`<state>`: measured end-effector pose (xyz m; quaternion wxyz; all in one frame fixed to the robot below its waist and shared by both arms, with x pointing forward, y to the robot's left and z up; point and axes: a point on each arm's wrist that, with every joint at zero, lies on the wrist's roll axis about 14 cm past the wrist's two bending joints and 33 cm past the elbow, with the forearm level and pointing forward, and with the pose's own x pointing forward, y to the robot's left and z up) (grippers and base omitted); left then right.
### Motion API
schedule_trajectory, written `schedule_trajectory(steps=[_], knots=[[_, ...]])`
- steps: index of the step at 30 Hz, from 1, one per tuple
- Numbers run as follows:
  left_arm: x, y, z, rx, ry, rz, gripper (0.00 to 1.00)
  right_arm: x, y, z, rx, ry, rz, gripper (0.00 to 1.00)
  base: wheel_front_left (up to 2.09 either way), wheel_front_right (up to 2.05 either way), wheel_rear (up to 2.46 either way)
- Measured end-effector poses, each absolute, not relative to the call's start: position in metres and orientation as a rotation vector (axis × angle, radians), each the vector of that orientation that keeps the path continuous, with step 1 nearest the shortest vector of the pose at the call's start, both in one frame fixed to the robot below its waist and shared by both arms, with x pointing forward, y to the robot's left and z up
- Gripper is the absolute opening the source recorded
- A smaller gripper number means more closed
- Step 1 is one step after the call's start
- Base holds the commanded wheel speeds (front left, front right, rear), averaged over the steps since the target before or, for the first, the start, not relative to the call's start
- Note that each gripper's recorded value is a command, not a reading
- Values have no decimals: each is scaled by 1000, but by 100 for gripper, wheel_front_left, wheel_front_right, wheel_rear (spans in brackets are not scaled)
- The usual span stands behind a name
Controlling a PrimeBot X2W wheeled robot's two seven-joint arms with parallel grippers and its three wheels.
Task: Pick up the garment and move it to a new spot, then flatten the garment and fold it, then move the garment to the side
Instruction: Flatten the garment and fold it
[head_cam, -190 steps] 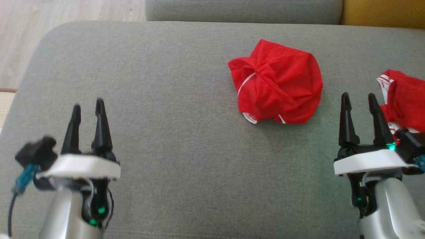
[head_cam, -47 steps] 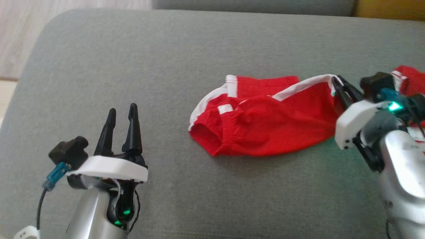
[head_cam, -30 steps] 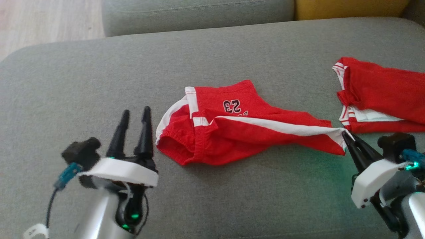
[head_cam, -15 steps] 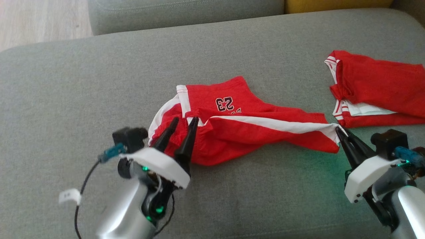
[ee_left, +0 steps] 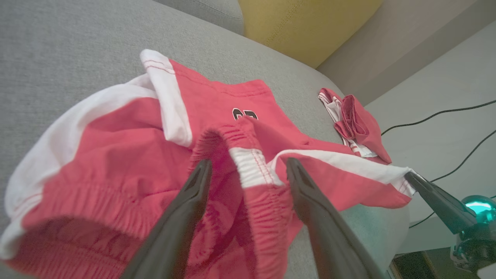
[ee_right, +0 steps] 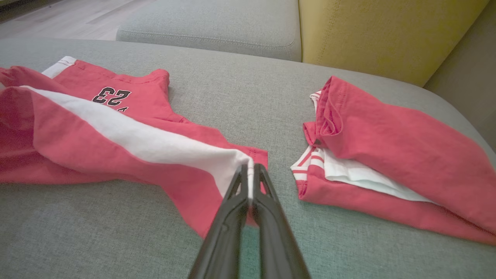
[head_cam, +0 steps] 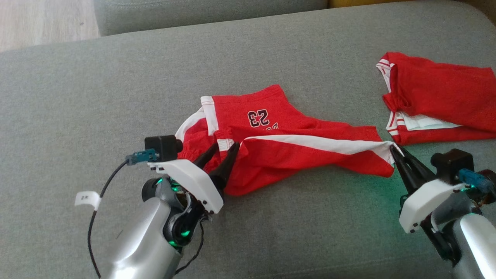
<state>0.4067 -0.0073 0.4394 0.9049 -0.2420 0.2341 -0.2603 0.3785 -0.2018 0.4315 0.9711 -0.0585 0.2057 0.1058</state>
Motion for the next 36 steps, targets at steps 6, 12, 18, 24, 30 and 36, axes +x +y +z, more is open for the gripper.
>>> schedule_trajectory(steps=[6, 12, 18, 24, 30, 36], knots=[[405, -9, 439, -497, 500, -549, 44, 378, -203, 430, -118, 417, 209, 0, 0, 0, 0], [407, -9, 447, -504, 474, -558, 0, 380, -202, 429, -118, 417, 213, 0, 0, 0, 0], [414, 0, 471, -484, 369, -571, 0, 399, -206, 461, -147, 292, 210, 0, 0, 0, 0], [428, 9, 527, -472, 173, -591, 0, 430, -208, 532, -212, 63, 216, 0, 0, 0, 0], [434, 17, 609, -414, -78, -627, 0, 444, -194, 617, -267, -187, 250, 0, 0, 0, 0], [423, 29, 675, -390, -289, -616, 0, 436, -185, 683, -312, -377, 253, 0, 0, 0, 0]])
